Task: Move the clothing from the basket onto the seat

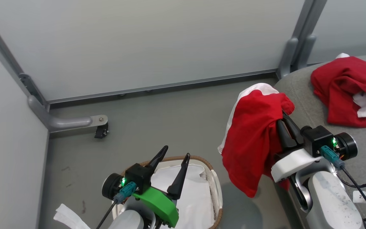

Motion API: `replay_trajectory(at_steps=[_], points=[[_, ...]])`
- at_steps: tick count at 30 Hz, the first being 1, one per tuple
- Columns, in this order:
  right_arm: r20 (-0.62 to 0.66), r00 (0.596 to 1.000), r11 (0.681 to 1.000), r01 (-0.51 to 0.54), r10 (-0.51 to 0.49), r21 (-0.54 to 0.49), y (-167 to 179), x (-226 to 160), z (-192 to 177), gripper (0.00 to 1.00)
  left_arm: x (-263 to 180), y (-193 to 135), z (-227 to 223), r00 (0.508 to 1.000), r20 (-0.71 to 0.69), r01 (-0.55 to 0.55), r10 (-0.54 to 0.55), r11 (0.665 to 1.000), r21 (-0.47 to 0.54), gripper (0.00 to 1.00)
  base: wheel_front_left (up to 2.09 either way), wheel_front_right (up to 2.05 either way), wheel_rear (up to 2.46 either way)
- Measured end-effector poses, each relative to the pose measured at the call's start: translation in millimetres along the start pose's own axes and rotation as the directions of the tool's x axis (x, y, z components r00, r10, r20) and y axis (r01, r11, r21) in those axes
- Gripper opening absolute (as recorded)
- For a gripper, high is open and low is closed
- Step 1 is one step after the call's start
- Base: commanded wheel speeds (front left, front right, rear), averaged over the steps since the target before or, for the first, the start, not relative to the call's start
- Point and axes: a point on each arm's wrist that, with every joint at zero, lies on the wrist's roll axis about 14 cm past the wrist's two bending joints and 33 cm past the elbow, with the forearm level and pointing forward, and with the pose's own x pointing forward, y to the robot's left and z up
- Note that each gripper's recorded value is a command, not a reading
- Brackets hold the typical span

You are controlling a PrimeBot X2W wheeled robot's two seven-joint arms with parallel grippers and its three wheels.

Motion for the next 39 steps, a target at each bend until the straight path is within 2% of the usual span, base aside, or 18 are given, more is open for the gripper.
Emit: replay_trajectory(at_steps=[8,19,24,28,31,36,39], points=[[-0.02,0.99,0.99,0.136,-0.137,-0.046,-49,-24,-2,0.0,26,-33,-11,0.991,-0.032,0.13,-0.131,0.991,-0.012,1.0,0.0,0.0,0.0],[-0.051,0.956,0.954,0.285,-0.29,-0.088,-101,-56,-7,0.0,59,-75,-30,0.948,-0.078,0.305,-0.307,0.952,-0.036,1.0,0.0,0.0,0.0],[-0.028,0.95,0.946,0.307,-0.312,-0.107,-115,-46,0,0.0,65,-75,-43,0.937,-0.103,0.329,-0.333,0.943,-0.055,1.0,0.0,0.0,0.0],[0.065,0.95,0.934,0.311,-0.304,-0.175,-128,-18,31,0.0,71,-73,-49,0.933,-0.112,0.336,-0.342,0.939,-0.071,1.0,0.0,0.0,0.0],[0.164,0.936,0.907,0.345,-0.312,-0.242,-147,3,67,0.0,72,-69,-55,0.932,-0.122,0.333,-0.341,0.94,-0.08,1.0,0.0,0.0,0.0],[0.314,0.888,0.821,0.439,-0.335,-0.366,-198,28,133,0.0,74,-57,-60,0.937,-0.13,0.315,-0.323,0.946,-0.08,1.0,0.0,0.0,0.0],[0.364,0.863,0.769,0.487,-0.351,-0.413,-225,39,160,0.0,73,-47,-63,0.942,-0.137,0.298,-0.306,0.952,-0.076,1.0,0.0,0.0,0.0]])
